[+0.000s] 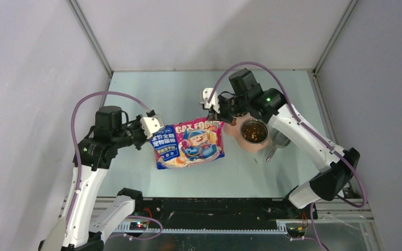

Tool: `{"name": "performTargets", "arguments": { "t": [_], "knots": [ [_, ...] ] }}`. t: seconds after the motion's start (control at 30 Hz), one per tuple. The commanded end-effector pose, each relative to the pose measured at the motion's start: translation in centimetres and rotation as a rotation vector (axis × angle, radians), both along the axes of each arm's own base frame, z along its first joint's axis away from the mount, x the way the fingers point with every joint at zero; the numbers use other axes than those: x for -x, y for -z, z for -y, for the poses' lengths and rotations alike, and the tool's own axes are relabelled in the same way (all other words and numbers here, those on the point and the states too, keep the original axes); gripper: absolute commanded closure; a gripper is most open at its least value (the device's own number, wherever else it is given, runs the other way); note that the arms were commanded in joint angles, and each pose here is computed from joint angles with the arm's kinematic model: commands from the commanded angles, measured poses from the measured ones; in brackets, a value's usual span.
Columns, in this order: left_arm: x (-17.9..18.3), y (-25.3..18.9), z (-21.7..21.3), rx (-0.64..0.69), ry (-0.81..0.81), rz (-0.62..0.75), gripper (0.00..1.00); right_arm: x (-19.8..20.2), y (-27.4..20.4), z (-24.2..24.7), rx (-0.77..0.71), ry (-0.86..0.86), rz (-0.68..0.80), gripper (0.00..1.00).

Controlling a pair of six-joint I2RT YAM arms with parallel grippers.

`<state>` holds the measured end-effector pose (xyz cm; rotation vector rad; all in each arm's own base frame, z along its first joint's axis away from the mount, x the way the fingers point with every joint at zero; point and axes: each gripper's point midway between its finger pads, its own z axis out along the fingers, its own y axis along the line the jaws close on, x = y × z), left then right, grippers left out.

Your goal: Serve the pet food

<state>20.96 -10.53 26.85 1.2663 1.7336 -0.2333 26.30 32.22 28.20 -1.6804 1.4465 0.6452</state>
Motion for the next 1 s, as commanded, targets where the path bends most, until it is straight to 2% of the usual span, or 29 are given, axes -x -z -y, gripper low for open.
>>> {"name": "performTargets", "arguments": {
  "t": [0.0,0.07,0.1,0.17,0.2,0.23,0.3,0.5,0.7,0.83,0.87,0.97],
  "knots": [
    [0.6,0.3,-0.5,0.003,-0.032,-0.012,1.0,-1.5,-1.8,3.4,0.01,0.059,0.101,1.0],
    [0.6,0.2,-0.6,-0.002,-0.04,-0.005,1.0,-2.1,-1.7,4.3,0.027,0.087,0.106,0.99],
    [0.5,0.0,-0.7,0.001,-0.048,-0.001,1.0,-2.3,-1.5,4.8,0.041,0.105,0.114,0.83],
    [0.4,-0.3,-0.8,0.011,-0.061,0.006,1.0,-2.9,-1.3,5.6,0.059,0.136,0.134,0.66],
    [0.4,-0.4,-0.8,0.015,-0.064,0.01,1.0,-3.1,-1.0,6.1,0.066,0.145,0.14,0.66],
    [0.3,-0.4,-0.8,0.019,-0.068,0.01,1.0,-3.1,-0.9,6.2,0.068,0.142,0.141,0.85],
    [0.0,-0.5,-0.9,0.02,-0.08,0.021,1.0,-3.0,-0.9,6.3,0.063,0.124,0.139,1.0],
    [-3.0,-1.9,-2.6,0.008,-0.219,0.098,1.0,-4.4,-2.4,4.5,-0.005,0.132,0.145,1.0],
    [-6.0,-4.7,-4.9,-0.043,-0.328,0.217,1.0,-9.7,-4.1,1.1,-0.077,0.185,0.177,1.0],
    [-7.5,-7.9,-5.8,-0.011,-0.38,0.29,1.0,-13.2,-6.8,-0.9,-0.151,0.229,0.191,1.0],
    [-7.6,-8.5,-5.9,-0.002,-0.391,0.3,1.0,-13.6,-8.2,-1.1,-0.178,0.234,0.206,1.0],
    [-7.5,-10.3,-6.2,0.019,-0.401,0.329,1.0,-14.2,-8.5,-1.8,-0.201,0.231,0.201,1.0]
  ]
}}
